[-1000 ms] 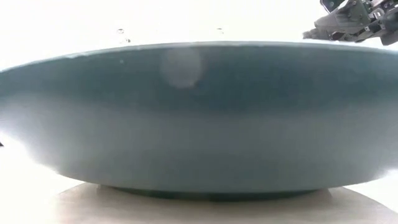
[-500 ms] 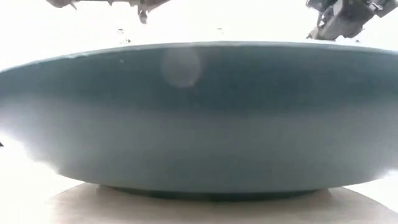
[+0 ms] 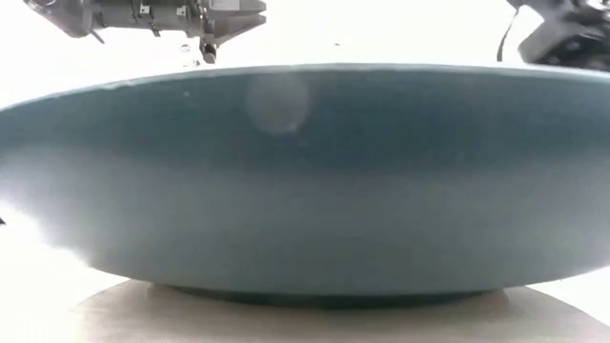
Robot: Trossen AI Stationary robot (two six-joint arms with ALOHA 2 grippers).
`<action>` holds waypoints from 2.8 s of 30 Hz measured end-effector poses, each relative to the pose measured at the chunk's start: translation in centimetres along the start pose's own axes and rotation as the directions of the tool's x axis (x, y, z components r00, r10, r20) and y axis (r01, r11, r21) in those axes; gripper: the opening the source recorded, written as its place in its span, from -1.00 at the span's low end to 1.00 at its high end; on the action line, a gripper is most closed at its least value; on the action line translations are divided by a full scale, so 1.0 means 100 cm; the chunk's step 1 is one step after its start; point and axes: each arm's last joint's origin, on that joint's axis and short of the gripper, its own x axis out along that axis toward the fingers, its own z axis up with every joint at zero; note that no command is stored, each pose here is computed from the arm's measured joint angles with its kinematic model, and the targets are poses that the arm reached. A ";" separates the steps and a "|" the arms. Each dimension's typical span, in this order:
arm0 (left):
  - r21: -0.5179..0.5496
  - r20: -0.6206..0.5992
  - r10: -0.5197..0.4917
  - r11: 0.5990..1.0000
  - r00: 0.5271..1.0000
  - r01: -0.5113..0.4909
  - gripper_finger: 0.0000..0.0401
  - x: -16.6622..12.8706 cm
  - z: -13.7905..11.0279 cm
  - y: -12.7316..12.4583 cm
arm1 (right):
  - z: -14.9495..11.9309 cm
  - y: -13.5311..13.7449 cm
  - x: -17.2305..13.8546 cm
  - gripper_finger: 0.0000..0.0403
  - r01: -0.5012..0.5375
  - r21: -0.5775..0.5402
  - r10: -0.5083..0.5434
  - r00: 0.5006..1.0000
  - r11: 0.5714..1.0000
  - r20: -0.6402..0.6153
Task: Place and stack plates onto a shelf
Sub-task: Put the pink plate on the shelf
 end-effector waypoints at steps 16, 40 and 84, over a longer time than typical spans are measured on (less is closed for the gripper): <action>-0.001 -0.041 -0.009 1.000 0.999 0.009 -0.44 0.001 -0.006 -0.003 | -0.011 0.000 0.041 -0.34 0.061 0.025 -0.059 0.995 0.998 -0.084; -0.018 -0.093 -0.001 1.000 0.996 -0.001 -0.44 0.001 -0.011 -0.003 | -0.014 0.006 0.040 -0.34 -0.035 0.096 0.031 0.999 0.995 0.039; 0.081 0.107 0.184 0.978 0.977 -0.193 -0.44 -0.076 0.056 0.034 | 0.158 -0.067 -0.178 -1.00 0.534 0.242 -0.499 0.410 0.810 0.763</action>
